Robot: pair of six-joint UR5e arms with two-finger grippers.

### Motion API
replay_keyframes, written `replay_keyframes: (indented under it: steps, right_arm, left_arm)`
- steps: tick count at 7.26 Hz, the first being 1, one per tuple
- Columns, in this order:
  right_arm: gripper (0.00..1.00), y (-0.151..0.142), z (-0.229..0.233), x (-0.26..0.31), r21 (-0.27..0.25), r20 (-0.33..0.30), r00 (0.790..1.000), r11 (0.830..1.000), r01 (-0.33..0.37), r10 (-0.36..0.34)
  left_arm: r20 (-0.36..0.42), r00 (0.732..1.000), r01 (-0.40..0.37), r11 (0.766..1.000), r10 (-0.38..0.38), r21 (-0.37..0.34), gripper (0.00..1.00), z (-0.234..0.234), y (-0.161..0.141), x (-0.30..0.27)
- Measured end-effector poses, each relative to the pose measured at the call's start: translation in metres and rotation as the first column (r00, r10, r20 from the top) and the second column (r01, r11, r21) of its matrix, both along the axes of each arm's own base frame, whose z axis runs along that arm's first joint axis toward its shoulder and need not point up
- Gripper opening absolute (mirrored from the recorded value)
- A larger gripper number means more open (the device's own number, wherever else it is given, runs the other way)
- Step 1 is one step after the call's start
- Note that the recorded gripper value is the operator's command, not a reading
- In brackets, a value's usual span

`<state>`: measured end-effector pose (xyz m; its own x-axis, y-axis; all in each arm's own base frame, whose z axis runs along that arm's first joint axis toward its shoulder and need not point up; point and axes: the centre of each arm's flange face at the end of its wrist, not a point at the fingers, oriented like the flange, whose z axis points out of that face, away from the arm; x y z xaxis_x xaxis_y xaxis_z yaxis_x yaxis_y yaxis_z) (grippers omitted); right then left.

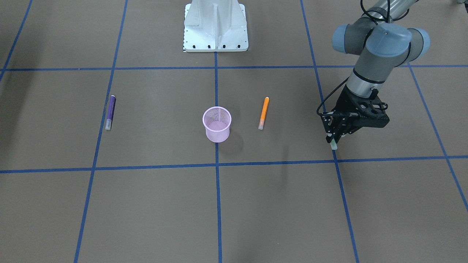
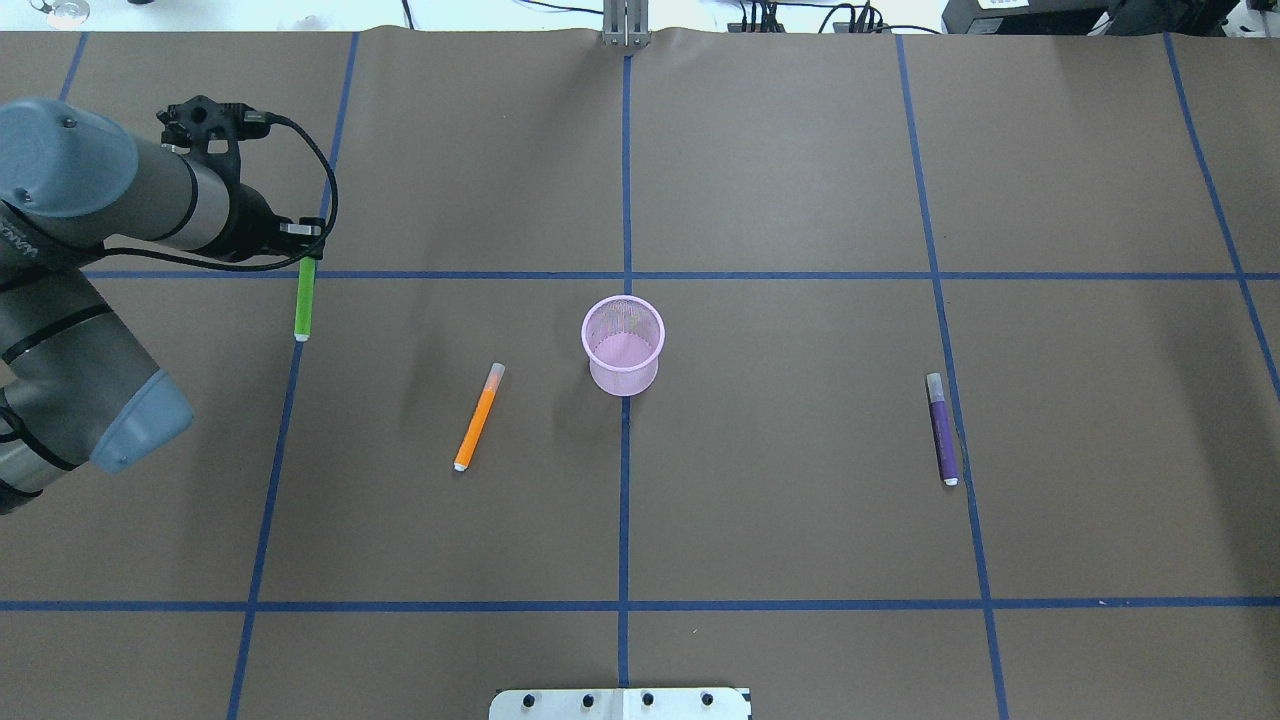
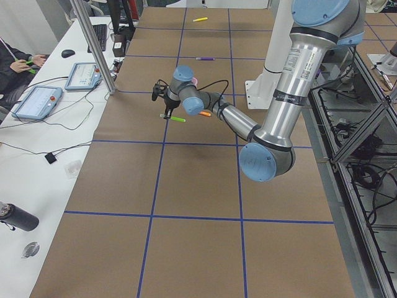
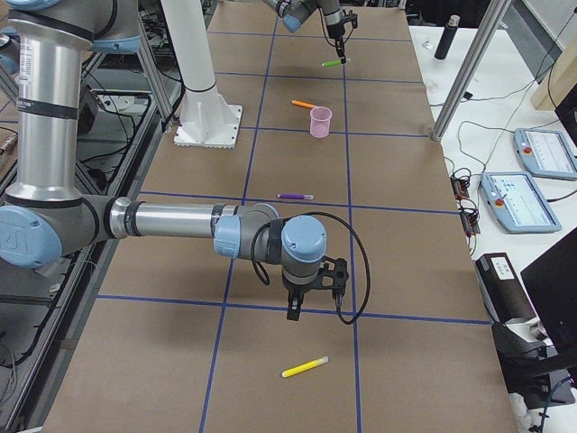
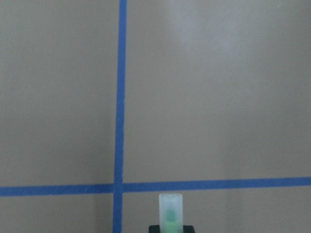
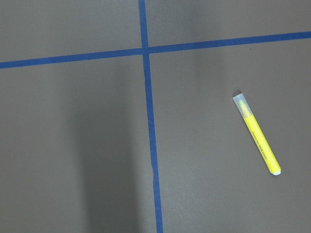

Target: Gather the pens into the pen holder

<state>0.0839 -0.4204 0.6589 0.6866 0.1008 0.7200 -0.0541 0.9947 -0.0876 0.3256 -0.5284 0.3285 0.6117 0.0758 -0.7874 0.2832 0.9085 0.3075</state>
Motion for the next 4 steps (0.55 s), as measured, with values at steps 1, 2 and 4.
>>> replay_keyframes:
  steps: [1, 2, 4]
  right_arm:
    - [1.0, -0.001, 0.021, 0.0, 0.024, -0.002, 1.0, 1.0, 0.006, -0.006]
    - [1.0, -0.002, 0.056, 0.0, 0.093, -0.007, 1.0, 0.995, 0.025, -0.024]
    - [0.99, 0.001, 0.132, -0.001, 0.211, -0.023, 0.998, 0.975, 0.067, -0.064]
  left_arm:
    - [-0.039, 0.999, 0.03, 0.998, -0.028, 0.052, 0.0, -0.037, -0.005, -0.008]
    - [-0.073, 0.996, 0.058, 0.994, -0.051, 0.096, 0.0, -0.07, -0.011, -0.013]
    - [-0.122, 0.989, 0.109, 0.979, -0.089, 0.17, 0.0, -0.123, -0.02, -0.016]
